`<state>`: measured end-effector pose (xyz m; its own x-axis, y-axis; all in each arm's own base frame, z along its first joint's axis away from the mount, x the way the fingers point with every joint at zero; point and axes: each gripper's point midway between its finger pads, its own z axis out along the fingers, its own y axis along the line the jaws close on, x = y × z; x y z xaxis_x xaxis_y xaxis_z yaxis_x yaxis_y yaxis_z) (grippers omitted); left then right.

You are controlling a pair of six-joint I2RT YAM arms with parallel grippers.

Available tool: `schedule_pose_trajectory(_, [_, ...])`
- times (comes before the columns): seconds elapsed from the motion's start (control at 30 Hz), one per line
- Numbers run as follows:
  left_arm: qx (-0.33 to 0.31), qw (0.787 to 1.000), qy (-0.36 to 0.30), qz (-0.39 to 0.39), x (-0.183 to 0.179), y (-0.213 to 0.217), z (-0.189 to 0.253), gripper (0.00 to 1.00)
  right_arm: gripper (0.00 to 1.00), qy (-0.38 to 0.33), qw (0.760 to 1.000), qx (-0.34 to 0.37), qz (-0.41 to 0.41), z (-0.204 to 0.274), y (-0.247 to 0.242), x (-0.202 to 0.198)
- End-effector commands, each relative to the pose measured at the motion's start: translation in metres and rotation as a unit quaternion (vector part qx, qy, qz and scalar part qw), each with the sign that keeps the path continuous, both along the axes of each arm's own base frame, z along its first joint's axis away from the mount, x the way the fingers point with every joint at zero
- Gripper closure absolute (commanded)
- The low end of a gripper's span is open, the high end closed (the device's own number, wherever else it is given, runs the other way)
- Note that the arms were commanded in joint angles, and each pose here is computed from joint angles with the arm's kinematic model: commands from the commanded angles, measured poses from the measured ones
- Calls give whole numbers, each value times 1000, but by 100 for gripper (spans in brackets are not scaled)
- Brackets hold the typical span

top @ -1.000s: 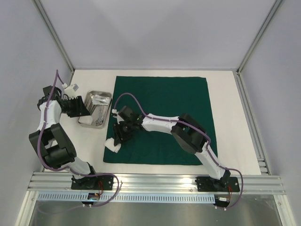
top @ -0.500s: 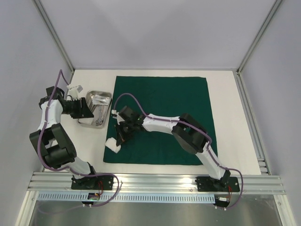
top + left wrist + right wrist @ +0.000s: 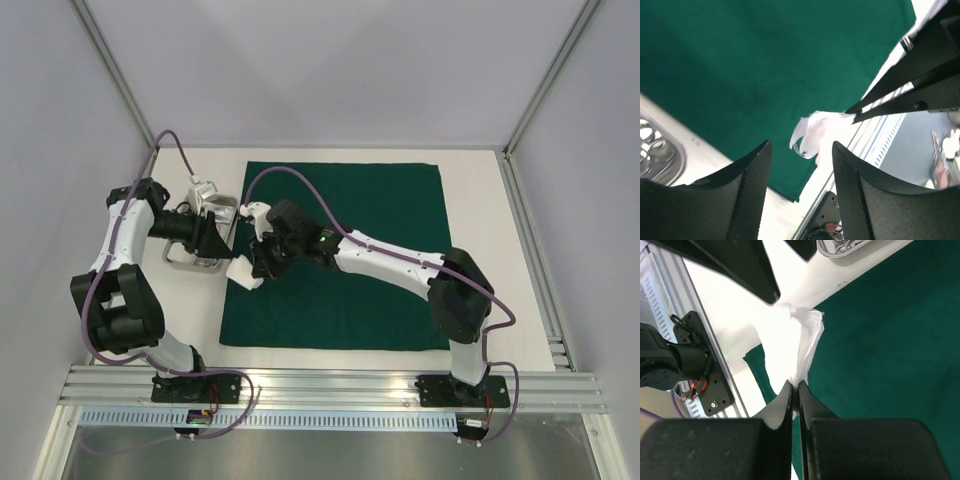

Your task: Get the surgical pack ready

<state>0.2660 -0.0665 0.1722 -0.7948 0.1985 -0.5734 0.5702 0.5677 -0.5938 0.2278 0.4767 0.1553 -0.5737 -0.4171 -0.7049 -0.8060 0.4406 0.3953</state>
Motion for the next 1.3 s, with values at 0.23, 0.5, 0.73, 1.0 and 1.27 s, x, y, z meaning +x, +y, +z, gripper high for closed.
schedule_pose_trajectory(0.23, [-14, 985, -102, -135, -23, -34, 4, 36, 99, -68, 997, 10, 35, 23, -16, -1])
schedule_pose_trajectory(0.5, [-43, 978, -105, -177, -37, -41, 0, 36, 99, -85, 995, 29, 49, 36, -17, -5])
schedule_pose_trajectory(0.73, [-45, 974, -115, -189, -36, -50, -2, 35, 100, -92, 993, 47, 50, 43, -16, -6])
schedule_pose_trajectory(1.0, [-57, 969, -101, -219, -50, -59, -6, 63, 100, -102, 993, 51, 42, 46, -18, -1])
schedule_pose_trajectory(1.27, [-64, 972, -87, -210, -49, -61, 4, 100, 96, -94, 994, 45, 24, 41, -22, 5])
